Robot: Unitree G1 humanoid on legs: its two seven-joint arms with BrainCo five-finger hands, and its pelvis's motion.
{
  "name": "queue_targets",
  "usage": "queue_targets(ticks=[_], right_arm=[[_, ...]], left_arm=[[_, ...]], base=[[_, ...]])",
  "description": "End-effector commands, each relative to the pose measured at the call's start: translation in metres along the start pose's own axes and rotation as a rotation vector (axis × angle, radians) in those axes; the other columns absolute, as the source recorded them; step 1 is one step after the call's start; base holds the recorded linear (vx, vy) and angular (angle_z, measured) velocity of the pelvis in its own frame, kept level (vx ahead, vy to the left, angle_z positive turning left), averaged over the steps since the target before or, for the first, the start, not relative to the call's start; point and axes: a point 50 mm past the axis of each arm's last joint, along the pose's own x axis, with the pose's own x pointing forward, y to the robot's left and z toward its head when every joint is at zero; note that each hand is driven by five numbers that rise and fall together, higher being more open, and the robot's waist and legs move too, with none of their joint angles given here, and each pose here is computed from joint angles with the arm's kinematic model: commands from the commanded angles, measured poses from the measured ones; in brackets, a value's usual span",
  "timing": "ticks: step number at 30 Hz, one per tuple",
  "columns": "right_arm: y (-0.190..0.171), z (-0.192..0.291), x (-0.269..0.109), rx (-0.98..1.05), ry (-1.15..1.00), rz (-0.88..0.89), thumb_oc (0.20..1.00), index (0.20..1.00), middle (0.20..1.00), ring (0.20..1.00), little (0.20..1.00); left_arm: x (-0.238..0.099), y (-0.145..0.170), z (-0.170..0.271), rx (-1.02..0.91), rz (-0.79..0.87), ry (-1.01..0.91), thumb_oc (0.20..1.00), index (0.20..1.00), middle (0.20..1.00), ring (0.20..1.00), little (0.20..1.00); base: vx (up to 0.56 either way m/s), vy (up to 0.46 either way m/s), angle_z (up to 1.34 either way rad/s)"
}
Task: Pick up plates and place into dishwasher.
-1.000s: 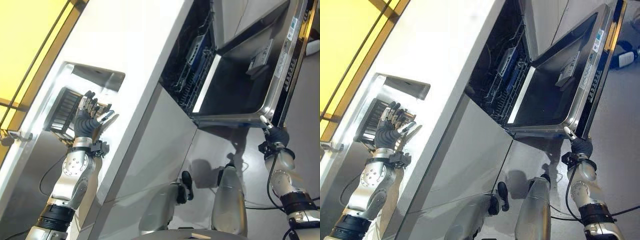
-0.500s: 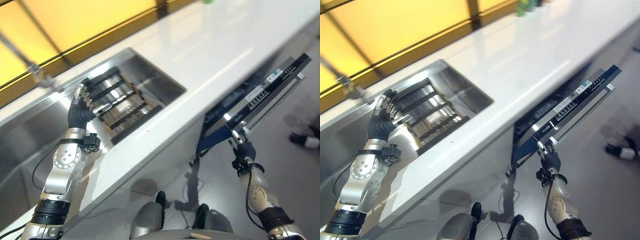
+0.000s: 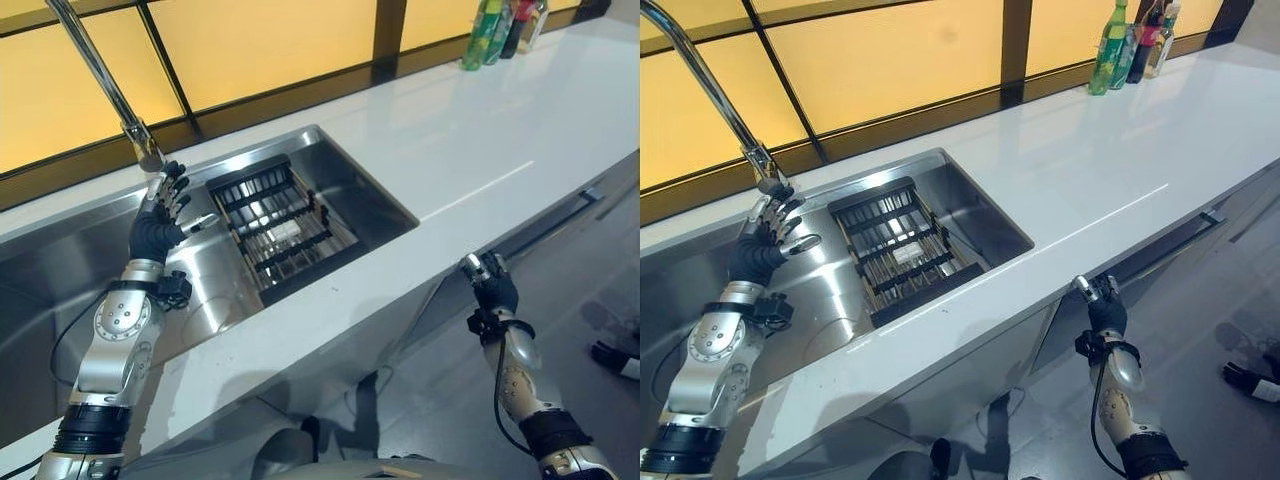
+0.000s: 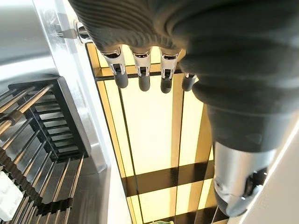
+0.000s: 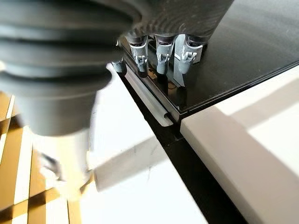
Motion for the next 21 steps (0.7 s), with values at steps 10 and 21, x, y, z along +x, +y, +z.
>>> queue_targets(ticks=[10, 21], right_arm=[[0.058, 0.032, 0.002, -0.076, -0.185, 0.101, 1.0, 1.0, 1.0, 1.0, 1.0], [0.04, 0.053, -0.022, -0.099, -0.291, -0.131, 1.0, 1.0, 1.0, 1.0, 1.0]], left_arm=[[-0.002, 0.005, 0.009, 0.043, 0.034, -0.082, 1.0, 1.0, 1.0, 1.0, 1.0], [-0.008, 0.008, 0.017, -0.013, 0.144, -0.131, 1.0, 1.0, 1.0, 1.0, 1.0]], base=[[-0.05, 0.029, -0.12], [-0.05, 0.063, -0.27]])
